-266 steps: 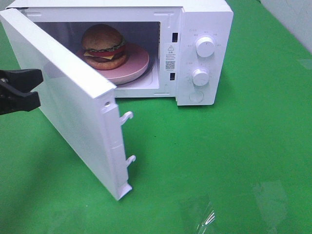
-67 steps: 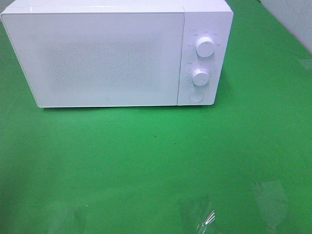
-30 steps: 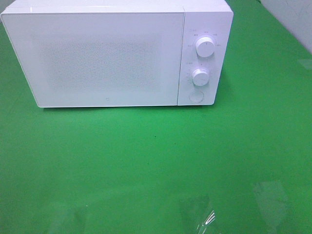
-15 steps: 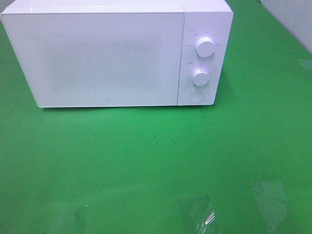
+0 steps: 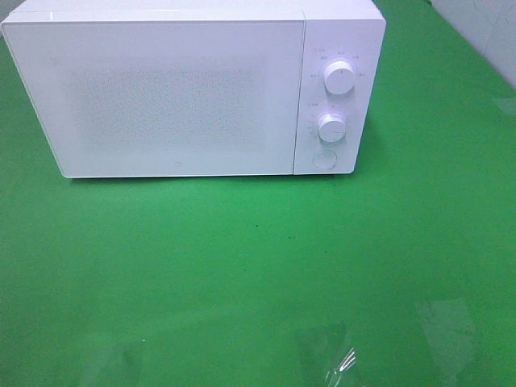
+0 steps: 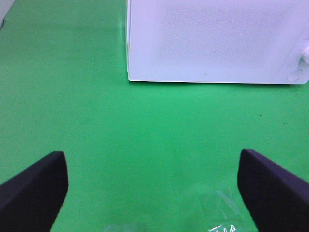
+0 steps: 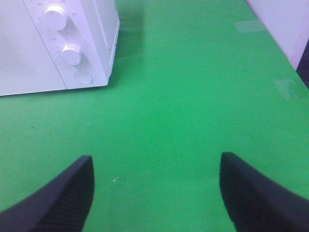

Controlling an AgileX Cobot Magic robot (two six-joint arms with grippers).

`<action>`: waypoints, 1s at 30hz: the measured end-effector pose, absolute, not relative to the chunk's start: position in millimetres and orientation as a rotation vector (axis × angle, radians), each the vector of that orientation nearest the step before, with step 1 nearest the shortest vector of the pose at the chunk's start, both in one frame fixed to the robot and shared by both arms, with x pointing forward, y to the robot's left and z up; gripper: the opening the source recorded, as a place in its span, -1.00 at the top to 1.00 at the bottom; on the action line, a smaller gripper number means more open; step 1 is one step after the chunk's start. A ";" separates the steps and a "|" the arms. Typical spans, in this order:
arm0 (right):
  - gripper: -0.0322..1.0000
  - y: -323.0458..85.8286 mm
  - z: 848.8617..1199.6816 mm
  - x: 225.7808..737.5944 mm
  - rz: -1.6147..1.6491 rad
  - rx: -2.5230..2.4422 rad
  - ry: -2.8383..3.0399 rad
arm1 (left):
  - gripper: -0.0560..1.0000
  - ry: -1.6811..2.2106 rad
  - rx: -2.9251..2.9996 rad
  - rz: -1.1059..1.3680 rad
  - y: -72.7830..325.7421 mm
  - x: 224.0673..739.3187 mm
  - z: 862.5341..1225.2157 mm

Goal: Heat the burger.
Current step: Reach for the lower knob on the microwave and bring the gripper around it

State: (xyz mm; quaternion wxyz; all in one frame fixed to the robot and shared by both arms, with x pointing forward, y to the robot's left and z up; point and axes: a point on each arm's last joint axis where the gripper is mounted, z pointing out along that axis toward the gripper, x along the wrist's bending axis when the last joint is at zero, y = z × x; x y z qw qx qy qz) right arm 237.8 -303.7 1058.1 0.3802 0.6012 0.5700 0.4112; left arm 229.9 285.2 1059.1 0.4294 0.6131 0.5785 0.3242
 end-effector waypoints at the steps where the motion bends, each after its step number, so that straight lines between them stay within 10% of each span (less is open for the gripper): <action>1: -0.41 -303.7 1058.1 237.8 1.050 1.535 1.456 | -0.75 1.444 1.530 0.809 285.2 229.9 1059.1; 30: -0.55 -300.6 1080.8 269.0 1.113 1.459 1.403 | -0.75 1.444 1.531 0.808 285.2 229.9 1059.0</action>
